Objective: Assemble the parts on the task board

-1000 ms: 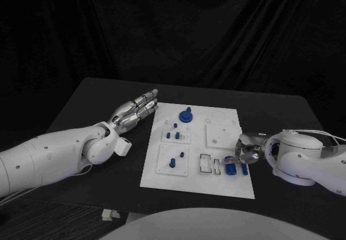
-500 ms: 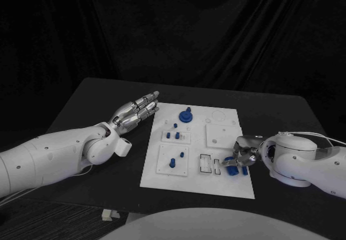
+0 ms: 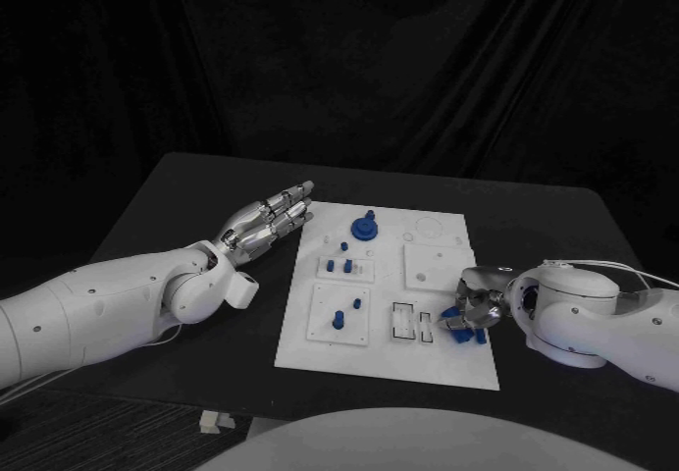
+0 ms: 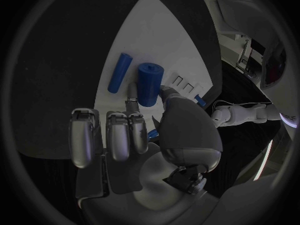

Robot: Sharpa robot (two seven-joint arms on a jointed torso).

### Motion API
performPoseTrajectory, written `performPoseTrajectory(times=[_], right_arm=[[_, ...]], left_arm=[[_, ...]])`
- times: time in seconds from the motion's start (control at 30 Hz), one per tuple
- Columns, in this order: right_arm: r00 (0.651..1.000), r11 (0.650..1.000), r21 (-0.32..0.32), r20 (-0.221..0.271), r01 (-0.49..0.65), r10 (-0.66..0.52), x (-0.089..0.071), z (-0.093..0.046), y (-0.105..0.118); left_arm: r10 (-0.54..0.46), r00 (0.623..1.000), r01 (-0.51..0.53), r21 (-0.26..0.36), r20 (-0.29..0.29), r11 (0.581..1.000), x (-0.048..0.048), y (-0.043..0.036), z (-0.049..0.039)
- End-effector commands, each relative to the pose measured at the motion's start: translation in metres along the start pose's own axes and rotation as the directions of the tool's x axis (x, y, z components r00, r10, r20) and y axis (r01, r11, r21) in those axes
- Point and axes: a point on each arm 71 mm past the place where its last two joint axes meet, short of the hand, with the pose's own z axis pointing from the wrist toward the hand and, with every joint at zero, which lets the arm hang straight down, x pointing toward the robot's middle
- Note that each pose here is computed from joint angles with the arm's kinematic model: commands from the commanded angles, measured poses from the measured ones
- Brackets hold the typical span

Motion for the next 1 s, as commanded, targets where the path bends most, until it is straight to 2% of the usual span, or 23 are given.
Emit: performPoseTrajectory(times=[0.03, 0.2, 0.33, 0.47, 0.63, 0.77, 0.87, 1.0], right_arm=[[0.999, 1.0, -0.01, 0.032, -0.017, 0.017, 0.001, 0.0, 0.0], [0.994, 0.996, -0.028, 0.07, -0.081, 0.083, -0.002, -0.001, 0.002], [0.981, 0.983, -0.033, 0.067, -0.181, 0.182, -0.001, -0.003, 0.003], [0.948, 0.949, -0.022, 0.039, -0.316, 0.316, 0.001, -0.007, 0.004], [0.882, 0.882, 0.005, 0.0, -0.471, 0.471, 0.0, -0.014, 0.005], [0.823, 0.825, 0.04, -0.053, -0.564, 0.566, -0.002, -0.017, 0.01], [0.802, 0.806, 0.055, -0.082, -0.589, 0.592, -0.002, -0.017, 0.014], [0.793, 0.8, 0.063, -0.108, -0.596, 0.599, -0.001, -0.015, 0.018]], left_arm=[[-0.017, 1.0, 0.017, 0.008, -0.012, 1.0, 0.0021, -0.0001, 0.0006], [-0.018, 1.0, 0.018, 0.005, -0.013, 1.0, 0.0017, 0.0002, 0.0], [-0.019, 1.0, 0.019, 0.003, -0.014, 1.0, 0.0016, 0.0003, -0.0003], [-0.02, 1.0, 0.02, 0.002, -0.014, 1.0, 0.0016, 0.0004, -0.0007], [-0.019, 1.0, 0.019, 0.001, -0.013, 1.0, 0.0018, 0.0005, -0.0005], [-0.019, 1.0, 0.019, 0.0, -0.014, 1.0, 0.0024, 0.0007, 0.0], [-0.02, 1.0, 0.02, -0.001, -0.016, 1.0, 0.0032, 0.0008, 0.0008], [-0.021, 1.0, 0.021, -0.001, -0.018, 1.0, 0.0038, 0.0009, 0.0013]])
